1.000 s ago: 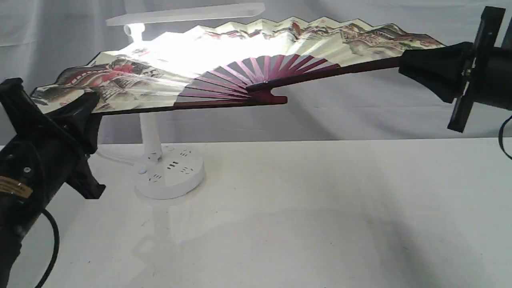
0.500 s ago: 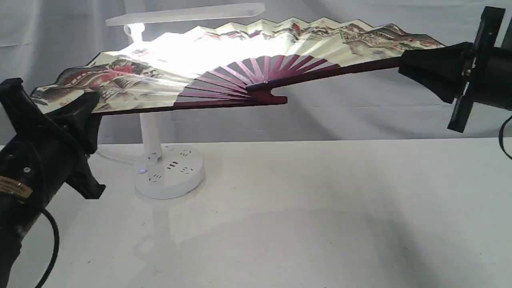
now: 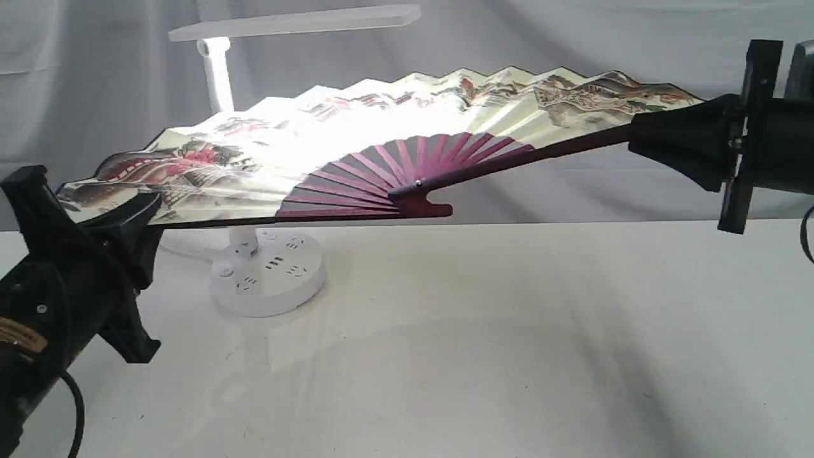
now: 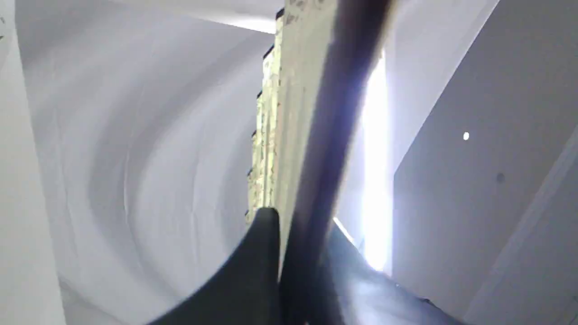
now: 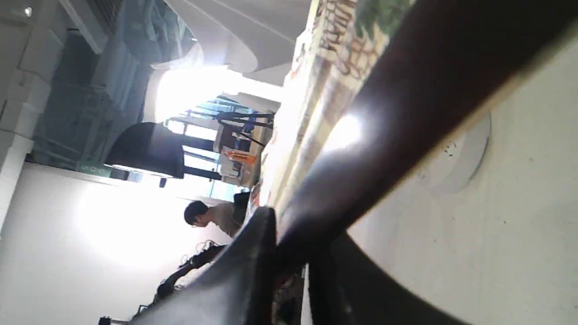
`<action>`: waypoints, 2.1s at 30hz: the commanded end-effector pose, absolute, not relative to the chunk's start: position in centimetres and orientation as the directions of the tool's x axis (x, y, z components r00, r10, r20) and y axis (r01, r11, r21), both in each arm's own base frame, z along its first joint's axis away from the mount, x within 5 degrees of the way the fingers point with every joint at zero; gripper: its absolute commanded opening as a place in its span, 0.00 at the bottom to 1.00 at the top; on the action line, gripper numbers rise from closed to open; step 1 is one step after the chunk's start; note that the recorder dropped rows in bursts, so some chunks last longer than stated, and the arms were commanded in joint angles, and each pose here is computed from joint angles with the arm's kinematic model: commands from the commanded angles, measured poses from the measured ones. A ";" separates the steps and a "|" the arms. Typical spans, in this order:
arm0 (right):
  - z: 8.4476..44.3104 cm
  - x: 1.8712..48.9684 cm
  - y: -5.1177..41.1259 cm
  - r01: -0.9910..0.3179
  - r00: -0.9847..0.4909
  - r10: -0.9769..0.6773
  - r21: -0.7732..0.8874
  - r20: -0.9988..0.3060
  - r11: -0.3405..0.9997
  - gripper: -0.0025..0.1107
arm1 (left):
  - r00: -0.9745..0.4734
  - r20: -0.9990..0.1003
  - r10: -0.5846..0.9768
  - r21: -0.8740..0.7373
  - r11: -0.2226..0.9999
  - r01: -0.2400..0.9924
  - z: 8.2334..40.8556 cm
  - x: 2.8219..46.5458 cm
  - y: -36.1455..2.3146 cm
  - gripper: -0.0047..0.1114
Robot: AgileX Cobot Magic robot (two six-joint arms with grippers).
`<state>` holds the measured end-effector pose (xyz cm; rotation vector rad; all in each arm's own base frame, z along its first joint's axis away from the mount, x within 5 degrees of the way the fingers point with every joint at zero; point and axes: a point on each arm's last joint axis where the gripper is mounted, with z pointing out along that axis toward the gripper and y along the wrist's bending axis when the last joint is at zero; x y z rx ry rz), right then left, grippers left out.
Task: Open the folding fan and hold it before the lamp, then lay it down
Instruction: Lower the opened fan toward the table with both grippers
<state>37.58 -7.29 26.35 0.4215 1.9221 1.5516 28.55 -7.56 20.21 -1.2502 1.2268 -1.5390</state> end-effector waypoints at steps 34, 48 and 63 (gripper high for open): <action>14.9 28.0 -14.1 0.307 -0.608 0.791 0.896 -0.077 0.323 0.02 | -0.298 0.213 -0.930 -0.967 -0.157 -0.201 13.8 28.8 -11.4 0.04; 14.2 28.3 -15.4 0.385 -0.513 0.848 0.847 -0.135 0.368 0.02 | -0.314 0.205 -0.927 -0.967 -0.143 -0.210 10.9 31.4 -12.6 0.04; 11.2 29.9 -16.2 0.351 -0.509 0.854 0.879 -0.110 0.323 0.02 | -0.356 0.193 -0.914 -0.964 -0.109 -0.242 8.3 32.9 -13.7 0.04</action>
